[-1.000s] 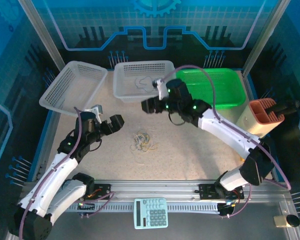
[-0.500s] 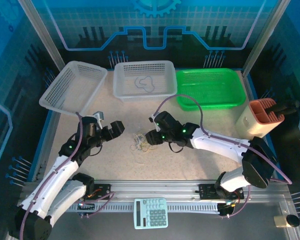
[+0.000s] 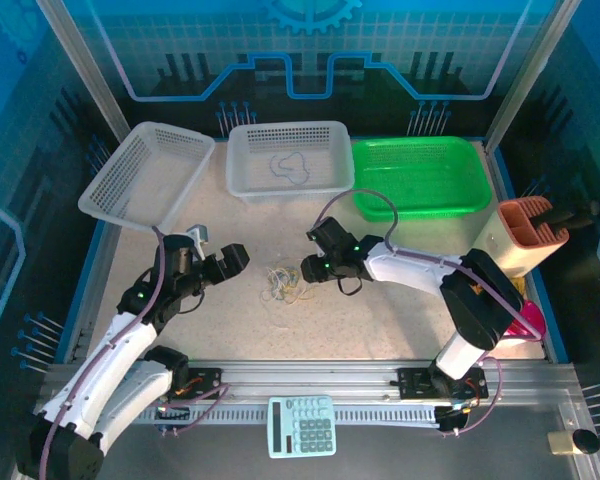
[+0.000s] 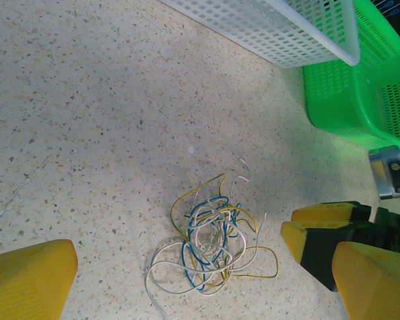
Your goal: Untangle the cables
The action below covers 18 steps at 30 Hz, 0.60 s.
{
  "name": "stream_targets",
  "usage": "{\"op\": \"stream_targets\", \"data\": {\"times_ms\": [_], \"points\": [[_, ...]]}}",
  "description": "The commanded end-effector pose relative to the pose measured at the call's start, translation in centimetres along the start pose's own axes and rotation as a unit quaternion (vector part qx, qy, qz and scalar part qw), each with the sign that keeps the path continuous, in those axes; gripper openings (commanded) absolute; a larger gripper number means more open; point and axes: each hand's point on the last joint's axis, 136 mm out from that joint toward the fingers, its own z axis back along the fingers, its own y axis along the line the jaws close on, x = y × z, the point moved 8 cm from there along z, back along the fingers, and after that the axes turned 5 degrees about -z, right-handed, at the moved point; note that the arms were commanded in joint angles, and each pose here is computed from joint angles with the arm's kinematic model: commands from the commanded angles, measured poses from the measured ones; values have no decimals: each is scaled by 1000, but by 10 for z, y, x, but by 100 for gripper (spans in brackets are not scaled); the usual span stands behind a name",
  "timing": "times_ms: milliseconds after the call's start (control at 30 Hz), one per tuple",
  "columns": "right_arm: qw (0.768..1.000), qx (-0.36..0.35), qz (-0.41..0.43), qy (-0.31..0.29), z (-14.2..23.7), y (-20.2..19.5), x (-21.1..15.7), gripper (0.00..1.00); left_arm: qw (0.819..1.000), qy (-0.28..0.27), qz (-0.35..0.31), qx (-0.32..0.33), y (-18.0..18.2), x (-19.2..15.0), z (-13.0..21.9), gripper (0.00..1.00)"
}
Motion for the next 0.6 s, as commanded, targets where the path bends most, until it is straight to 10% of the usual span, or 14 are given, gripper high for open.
{"op": "stream_targets", "data": {"times_ms": [0, 567], "points": [[999, 27, -20, 2, -7, 4, 6, 43, 1000, 6, 11, -10, 0, -2, -2, 99], [997, 65, -43, 17, -27, 1, 17, 19, 999, 12, 28, -19, 6, -9, -9, 99]]}}
